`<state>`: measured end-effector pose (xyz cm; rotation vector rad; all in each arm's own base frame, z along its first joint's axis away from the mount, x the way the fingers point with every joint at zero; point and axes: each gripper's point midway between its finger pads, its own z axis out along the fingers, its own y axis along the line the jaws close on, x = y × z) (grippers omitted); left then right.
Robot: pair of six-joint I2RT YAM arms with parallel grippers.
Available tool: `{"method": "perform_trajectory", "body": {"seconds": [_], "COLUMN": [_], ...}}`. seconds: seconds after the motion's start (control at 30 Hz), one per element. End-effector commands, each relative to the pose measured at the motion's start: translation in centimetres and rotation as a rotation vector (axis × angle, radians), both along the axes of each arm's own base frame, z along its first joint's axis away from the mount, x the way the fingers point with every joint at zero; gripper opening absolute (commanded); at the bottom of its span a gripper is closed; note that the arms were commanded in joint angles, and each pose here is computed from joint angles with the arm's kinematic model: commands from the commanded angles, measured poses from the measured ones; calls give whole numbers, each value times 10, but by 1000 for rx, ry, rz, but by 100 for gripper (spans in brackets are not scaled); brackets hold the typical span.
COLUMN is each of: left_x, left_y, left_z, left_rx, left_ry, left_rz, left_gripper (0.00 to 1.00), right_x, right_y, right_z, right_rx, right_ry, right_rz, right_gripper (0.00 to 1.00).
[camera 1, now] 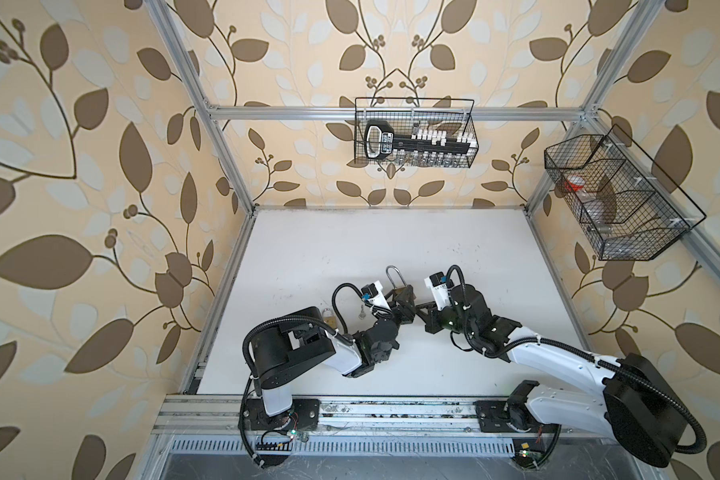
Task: Unlock with the key
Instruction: 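Adjust the key against the padlock keyhole with the right gripper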
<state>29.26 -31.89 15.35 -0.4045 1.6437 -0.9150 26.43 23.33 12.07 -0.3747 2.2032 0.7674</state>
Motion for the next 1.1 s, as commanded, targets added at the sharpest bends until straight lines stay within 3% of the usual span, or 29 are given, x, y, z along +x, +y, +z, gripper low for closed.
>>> {"method": "perform_trajectory", "body": {"seconds": [0.0, 0.43, 1.07], "left_x": [-13, -15, -22], "left_y": [-12, -22, -41], "left_z": [-16, -19, -26], "left_rx": [72, 130, 165], "left_ry": [47, 36, 25], "left_rz": [-63, -75, -144], "left_gripper": [0, 0, 0], "right_x": [25, 20, 26], "right_y": [2, 15, 0], "right_z": [64, 71, 93], "right_rx": [138, 177, 226], "right_ry": [-201, -195, -234], "right_rz": [-48, 29, -6], "right_gripper": [0, 0, 1]}}
